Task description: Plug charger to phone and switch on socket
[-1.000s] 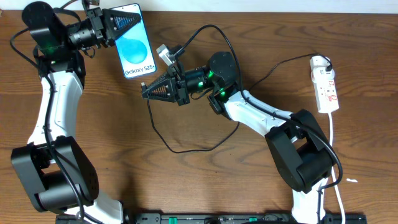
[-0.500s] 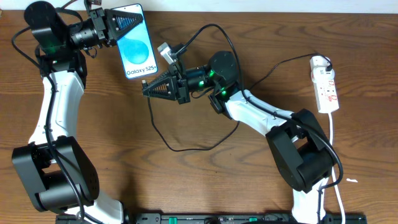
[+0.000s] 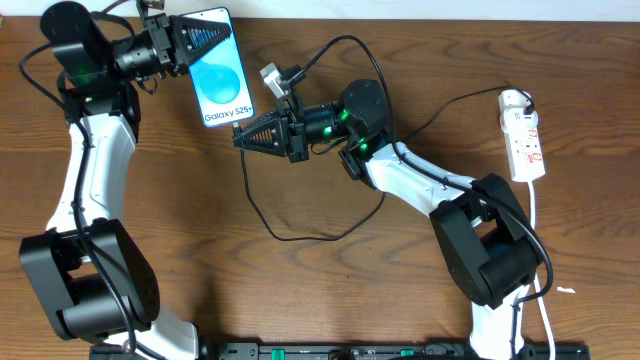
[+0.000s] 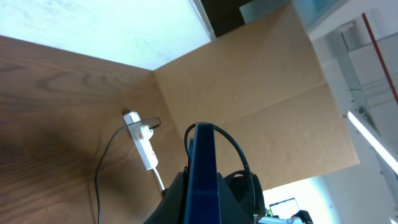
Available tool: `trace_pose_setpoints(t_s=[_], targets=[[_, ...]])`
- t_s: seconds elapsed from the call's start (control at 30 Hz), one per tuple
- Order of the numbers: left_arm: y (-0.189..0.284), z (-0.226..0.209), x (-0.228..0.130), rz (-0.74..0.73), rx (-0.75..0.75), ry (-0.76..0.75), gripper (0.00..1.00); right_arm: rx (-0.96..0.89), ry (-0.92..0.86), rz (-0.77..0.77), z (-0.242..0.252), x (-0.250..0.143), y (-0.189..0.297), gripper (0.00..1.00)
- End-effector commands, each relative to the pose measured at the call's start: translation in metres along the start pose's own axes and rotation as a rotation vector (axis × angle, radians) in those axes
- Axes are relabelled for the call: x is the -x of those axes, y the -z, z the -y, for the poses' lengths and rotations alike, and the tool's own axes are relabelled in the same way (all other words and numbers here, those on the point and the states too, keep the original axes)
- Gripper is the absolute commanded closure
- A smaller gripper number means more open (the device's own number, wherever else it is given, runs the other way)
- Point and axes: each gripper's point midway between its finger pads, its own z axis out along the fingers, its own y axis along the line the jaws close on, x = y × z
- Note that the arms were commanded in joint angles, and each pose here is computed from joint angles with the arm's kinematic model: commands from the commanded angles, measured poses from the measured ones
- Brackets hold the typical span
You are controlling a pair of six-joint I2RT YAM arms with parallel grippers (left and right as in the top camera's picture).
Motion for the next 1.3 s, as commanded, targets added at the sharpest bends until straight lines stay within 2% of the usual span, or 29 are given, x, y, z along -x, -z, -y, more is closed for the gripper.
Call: trace_pose_setpoints(t_s=[0.0,0.93,1.27], targets=[[0.000,0.017,0.004,0.014,-0.001,-0.054,0.93,-0.010,0.019,0.011,0.004,0.001,0.001,0.99],[-0.012,0.021,-0.005,-0.027,-0.021,-0.058,0.93,-0.029,-0.007,0.022,0.009,0.002,0.001,0.99],[-0.012,0.024,-0.014,-0.077,-0.046,-0.139,0.93,-0.048,-0.039,0.049,0.013,0.007,0.001,0.99]])
